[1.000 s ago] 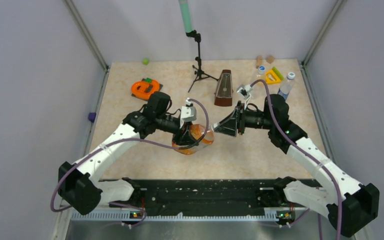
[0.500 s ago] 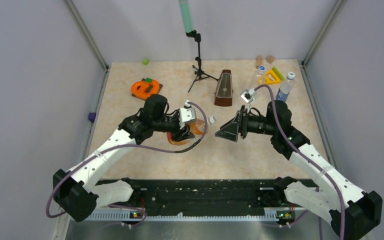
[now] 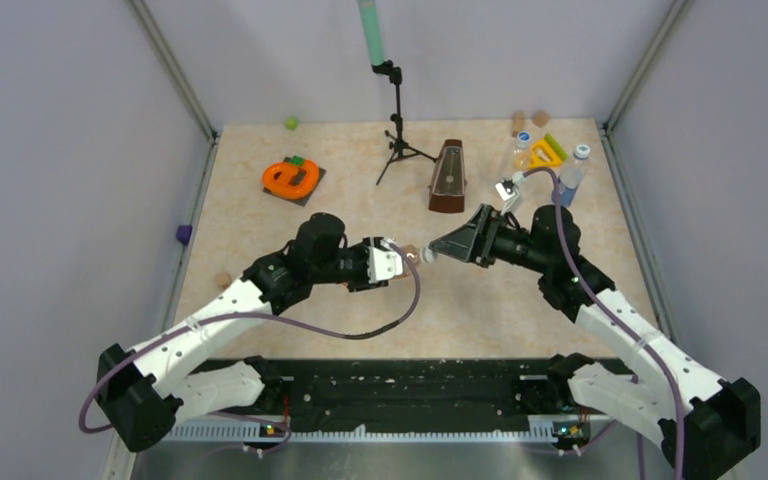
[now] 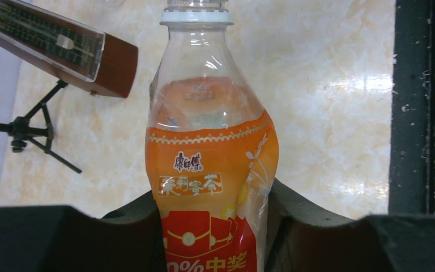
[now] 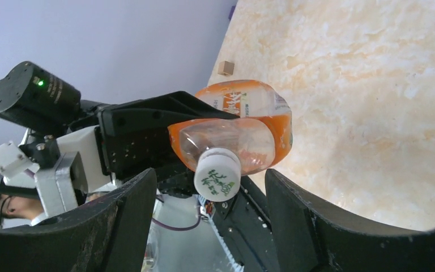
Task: Unscrew the bottle caps
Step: Unscrew the bottle cap from the plastic bottle.
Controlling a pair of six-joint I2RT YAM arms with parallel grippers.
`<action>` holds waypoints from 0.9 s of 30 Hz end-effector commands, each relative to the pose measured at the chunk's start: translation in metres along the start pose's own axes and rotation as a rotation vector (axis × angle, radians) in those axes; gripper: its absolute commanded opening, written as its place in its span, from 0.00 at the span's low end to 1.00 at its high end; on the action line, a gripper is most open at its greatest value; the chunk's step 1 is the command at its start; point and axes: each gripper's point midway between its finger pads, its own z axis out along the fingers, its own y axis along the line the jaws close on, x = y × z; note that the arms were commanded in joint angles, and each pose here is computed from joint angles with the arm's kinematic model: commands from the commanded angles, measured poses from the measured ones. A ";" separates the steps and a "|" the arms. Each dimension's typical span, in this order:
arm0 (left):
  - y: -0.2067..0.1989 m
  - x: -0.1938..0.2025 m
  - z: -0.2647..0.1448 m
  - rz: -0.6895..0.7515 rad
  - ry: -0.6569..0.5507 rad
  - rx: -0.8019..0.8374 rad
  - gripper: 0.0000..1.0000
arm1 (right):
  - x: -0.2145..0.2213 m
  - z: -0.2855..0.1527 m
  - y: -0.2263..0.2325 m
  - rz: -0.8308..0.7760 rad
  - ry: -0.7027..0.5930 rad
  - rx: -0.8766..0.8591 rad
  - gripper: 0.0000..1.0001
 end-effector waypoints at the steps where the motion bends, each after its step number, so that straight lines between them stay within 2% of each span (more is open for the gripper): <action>1: 0.024 -0.019 -0.007 0.092 -0.051 -0.107 0.00 | -0.008 0.005 0.011 0.050 -0.022 -0.022 0.69; 15: 0.024 -0.023 -0.008 0.110 -0.054 -0.109 0.00 | -0.001 0.017 0.001 0.104 0.018 -0.030 0.64; 19: 0.025 -0.022 -0.008 0.109 -0.049 -0.110 0.00 | 0.002 0.017 0.001 0.110 0.033 -0.039 0.61; 22: 0.024 -0.021 -0.006 0.104 -0.046 -0.106 0.00 | 0.003 0.017 0.000 0.108 0.032 -0.036 0.54; 27: 0.026 -0.020 -0.004 0.099 -0.040 -0.107 0.00 | 0.004 0.017 -0.002 0.099 0.037 -0.030 0.51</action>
